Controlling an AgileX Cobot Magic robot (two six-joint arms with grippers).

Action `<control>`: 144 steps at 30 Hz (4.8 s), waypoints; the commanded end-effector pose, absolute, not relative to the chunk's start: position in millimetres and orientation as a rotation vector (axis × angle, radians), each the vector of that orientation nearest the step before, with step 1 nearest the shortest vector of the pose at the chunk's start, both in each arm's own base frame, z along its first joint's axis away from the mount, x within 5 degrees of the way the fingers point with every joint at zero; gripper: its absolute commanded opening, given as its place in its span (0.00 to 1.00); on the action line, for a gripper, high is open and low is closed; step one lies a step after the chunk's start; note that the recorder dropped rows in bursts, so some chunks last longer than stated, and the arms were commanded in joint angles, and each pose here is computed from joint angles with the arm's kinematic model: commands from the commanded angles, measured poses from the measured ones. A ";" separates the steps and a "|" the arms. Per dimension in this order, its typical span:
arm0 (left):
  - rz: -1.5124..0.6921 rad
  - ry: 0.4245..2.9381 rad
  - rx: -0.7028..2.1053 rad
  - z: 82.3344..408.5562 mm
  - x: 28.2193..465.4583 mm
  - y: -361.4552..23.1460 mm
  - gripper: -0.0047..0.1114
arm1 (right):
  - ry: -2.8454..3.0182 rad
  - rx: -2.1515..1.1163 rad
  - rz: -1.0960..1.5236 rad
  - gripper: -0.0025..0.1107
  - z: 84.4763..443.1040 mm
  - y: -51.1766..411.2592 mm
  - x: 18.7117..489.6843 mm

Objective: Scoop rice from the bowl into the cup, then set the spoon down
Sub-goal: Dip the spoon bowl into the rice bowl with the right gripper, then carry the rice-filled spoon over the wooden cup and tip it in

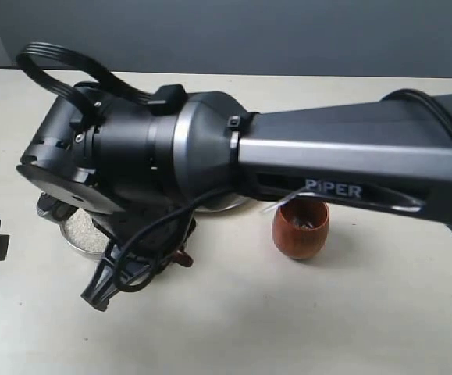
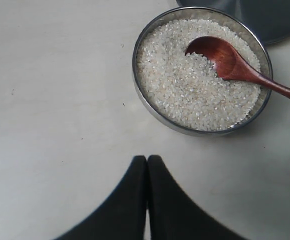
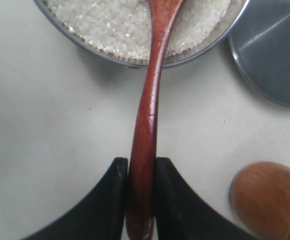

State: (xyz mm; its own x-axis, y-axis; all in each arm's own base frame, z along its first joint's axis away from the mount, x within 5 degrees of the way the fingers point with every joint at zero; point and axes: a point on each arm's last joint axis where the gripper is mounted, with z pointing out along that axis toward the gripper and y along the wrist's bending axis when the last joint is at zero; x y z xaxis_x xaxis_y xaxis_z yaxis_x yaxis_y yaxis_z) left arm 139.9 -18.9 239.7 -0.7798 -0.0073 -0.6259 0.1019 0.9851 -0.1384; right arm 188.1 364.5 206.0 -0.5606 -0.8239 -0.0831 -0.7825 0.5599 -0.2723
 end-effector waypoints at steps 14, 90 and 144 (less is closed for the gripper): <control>-0.208 2.449 0.073 241.5 140.8 -18.8 0.04 | 2.602 -1.177 -0.143 0.02 225.3 366.8 189.2; -0.205 2.445 0.074 241.7 141.1 -18.7 0.04 | 2.644 -0.631 0.003 0.02 235.7 132.9 151.0; -0.205 2.445 0.074 241.7 141.1 -18.7 0.04 | 2.623 -0.980 -0.363 0.02 215.7 126.4 161.0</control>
State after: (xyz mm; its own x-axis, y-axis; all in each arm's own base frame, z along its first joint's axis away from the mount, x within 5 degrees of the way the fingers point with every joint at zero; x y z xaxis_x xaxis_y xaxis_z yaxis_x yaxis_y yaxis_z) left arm 139.9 -18.5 239.6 -0.7797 -0.0021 -0.6262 0.1036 0.9858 -0.1324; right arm 160.1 127.7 216.4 -0.7199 -0.6624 -0.2075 -0.5858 0.7401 -0.3303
